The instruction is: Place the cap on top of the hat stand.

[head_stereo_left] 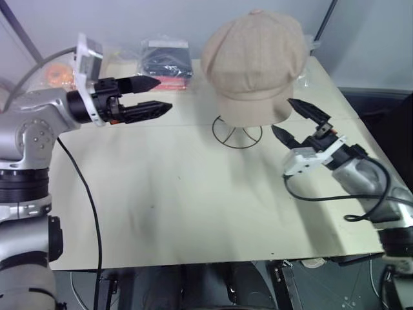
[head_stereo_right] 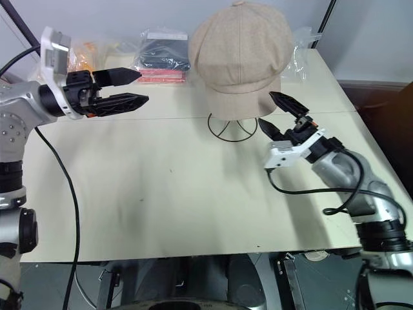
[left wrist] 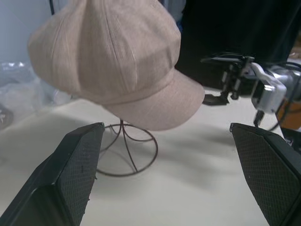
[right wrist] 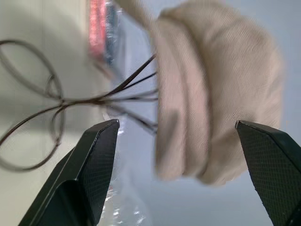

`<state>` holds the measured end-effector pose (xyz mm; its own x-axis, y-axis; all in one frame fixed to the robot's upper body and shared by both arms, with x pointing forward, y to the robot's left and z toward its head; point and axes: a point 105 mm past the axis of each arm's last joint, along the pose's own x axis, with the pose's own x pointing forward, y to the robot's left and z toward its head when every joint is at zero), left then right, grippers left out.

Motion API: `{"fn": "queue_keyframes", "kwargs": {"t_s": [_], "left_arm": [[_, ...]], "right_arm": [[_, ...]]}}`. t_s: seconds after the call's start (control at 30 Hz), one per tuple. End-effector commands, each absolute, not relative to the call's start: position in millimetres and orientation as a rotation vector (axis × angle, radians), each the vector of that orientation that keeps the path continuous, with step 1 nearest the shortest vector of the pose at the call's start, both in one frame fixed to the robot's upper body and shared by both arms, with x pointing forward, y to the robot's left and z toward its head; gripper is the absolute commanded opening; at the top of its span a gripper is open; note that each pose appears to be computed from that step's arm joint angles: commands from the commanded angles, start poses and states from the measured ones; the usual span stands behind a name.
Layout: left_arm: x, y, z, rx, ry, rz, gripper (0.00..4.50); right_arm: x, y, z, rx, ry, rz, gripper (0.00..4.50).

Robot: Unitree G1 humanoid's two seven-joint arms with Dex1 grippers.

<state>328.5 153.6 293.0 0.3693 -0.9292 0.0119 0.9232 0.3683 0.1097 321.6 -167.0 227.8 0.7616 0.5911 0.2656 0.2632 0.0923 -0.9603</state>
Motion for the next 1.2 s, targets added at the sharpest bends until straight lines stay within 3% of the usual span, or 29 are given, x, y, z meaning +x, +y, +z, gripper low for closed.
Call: {"fn": "queue_keyframes", "kwargs": {"t_s": [0.03, 0.2, 0.23, 0.3, 0.43, 0.5, 0.53, 0.7, 0.93, 0.97, 1.03, 1.13, 1.2], "left_arm": [[327.0, 151.4, 305.5, 0.123, -0.122, -1.204, 4.5], [327.9, 152.0, 307.4, 0.126, -0.125, -1.205, 4.5], [327.8, 152.6, 307.9, 0.126, -0.126, -1.204, 4.5], [327.7, 153.8, 309.0, 0.129, -0.129, -1.198, 4.5], [327.0, 157.2, 310.4, 0.13, -0.136, -1.182, 4.5], [326.1, 159.5, 309.3, 0.132, -0.135, -1.174, 4.5], [325.7, 160.4, 308.5, 0.132, -0.134, -1.171, 4.5], [324.3, 162.9, 308.1, 0.134, -0.136, -1.161, 4.5], [324.7, 163.0, 310.1, 0.137, -0.144, -1.155, 4.5], [325.0, 163.1, 310.2, 0.137, -0.145, -1.154, 4.5], [325.5, 163.0, 310.2, 0.137, -0.147, -1.152, 4.5], [325.6, 164.0, 308.7, 0.137, -0.146, -1.151, 4.5], [325.3, 164.5, 306.1, 0.141, -0.139, -1.151, 4.5]], "right_arm": [[323.3, -157.0, 241.9, -1.491, -0.725, 0.166, 4.04], [332.4, -141.7, 249.5, -1.435, -0.718, 0.109, 4.04], [333.4, -140.4, 250.8, -1.427, -0.718, 0.111, 3.81], [334.2, -141.0, 253.2, -1.412, -0.715, 0.121, 3.2], [327.8, -143.8, 264.0, -1.301, -0.745, 0.163, 1.09], [319.6, -145.9, 278.0, -1.085, -0.783, 0.187, 0.13], [317.7, -146.9, 280.4, -1.058, -0.792, 0.196, 0.05], [326.2, -149.0, 266.4, -1.036, -0.739, 0.269, 0.05], [337.4, -149.3, 262.7, -1.209, -0.753, 0.292, 0.05], [338.8, -152.3, 260.4, -1.233, -0.737, 0.296, 0.69], [339.3, -157.1, 259.9, -1.263, -0.722, 0.29, 1.43], [337.3, -159.5, 258.2, -1.313, -0.71, 0.289, 3.01], [333.6, -167.1, 255.8, -1.335, -0.68, 0.291, 3.01]]}}
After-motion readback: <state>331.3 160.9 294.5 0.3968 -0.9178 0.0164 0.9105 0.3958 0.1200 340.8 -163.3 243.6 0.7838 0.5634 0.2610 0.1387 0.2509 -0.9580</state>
